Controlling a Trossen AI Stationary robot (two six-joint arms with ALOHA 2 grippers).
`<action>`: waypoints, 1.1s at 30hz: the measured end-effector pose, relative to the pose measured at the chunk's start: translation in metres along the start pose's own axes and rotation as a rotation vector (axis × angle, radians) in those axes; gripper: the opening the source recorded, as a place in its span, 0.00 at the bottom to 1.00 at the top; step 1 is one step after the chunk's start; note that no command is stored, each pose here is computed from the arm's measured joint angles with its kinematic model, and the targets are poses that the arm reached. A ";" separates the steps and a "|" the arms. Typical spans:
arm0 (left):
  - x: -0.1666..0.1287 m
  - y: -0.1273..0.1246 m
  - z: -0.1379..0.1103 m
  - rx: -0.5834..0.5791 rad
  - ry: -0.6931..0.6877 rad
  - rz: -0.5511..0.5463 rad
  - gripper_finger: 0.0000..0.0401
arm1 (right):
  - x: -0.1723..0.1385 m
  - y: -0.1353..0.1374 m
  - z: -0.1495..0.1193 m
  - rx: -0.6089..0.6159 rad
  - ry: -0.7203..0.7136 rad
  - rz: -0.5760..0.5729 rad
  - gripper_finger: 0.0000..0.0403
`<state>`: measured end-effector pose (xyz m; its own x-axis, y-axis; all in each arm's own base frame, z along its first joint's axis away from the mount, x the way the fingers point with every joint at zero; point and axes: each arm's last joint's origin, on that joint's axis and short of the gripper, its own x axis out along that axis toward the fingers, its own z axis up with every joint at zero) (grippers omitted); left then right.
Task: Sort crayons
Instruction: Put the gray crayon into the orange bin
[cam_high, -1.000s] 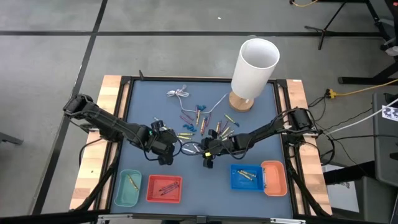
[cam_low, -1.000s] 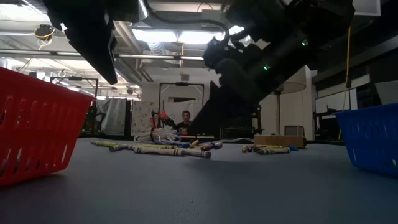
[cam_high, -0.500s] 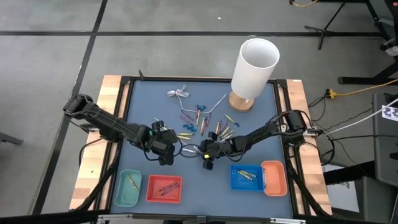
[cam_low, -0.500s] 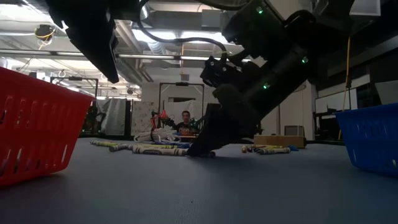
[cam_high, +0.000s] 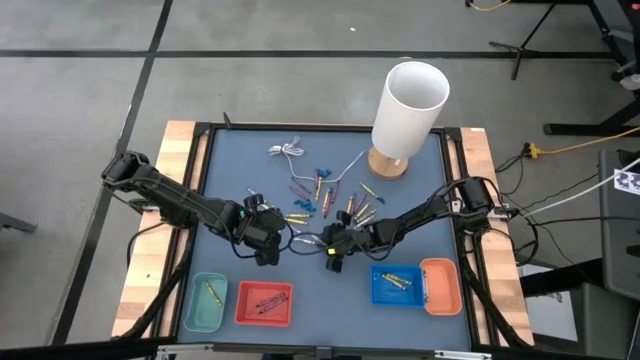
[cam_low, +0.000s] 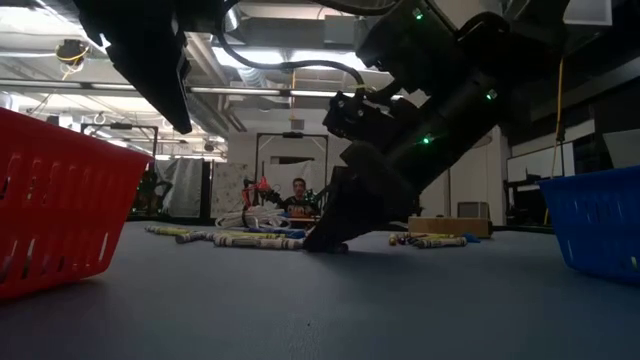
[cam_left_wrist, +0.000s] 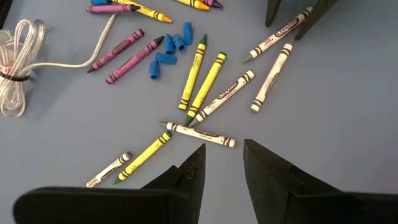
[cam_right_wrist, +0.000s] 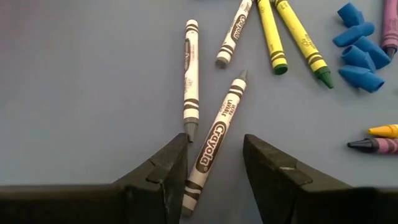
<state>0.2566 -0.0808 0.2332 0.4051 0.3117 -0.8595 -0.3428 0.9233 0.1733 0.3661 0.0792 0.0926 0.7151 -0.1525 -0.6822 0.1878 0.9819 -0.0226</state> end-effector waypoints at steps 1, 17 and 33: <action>0.000 0.000 0.000 0.000 0.000 0.000 0.23 | 0.000 0.000 0.000 0.000 0.000 -0.001 0.39; 0.000 0.000 0.000 -0.002 0.000 0.000 0.23 | 0.001 -0.002 -0.001 -0.005 -0.006 -0.037 0.13; 0.000 0.000 0.000 -0.001 -0.001 0.000 0.23 | -0.024 -0.007 0.018 0.004 -0.033 -0.042 0.05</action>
<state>0.2567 -0.0808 0.2332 0.4057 0.3123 -0.8590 -0.3436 0.9230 0.1733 0.3596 0.0739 0.1229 0.7285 -0.1971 -0.6561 0.2210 0.9741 -0.0473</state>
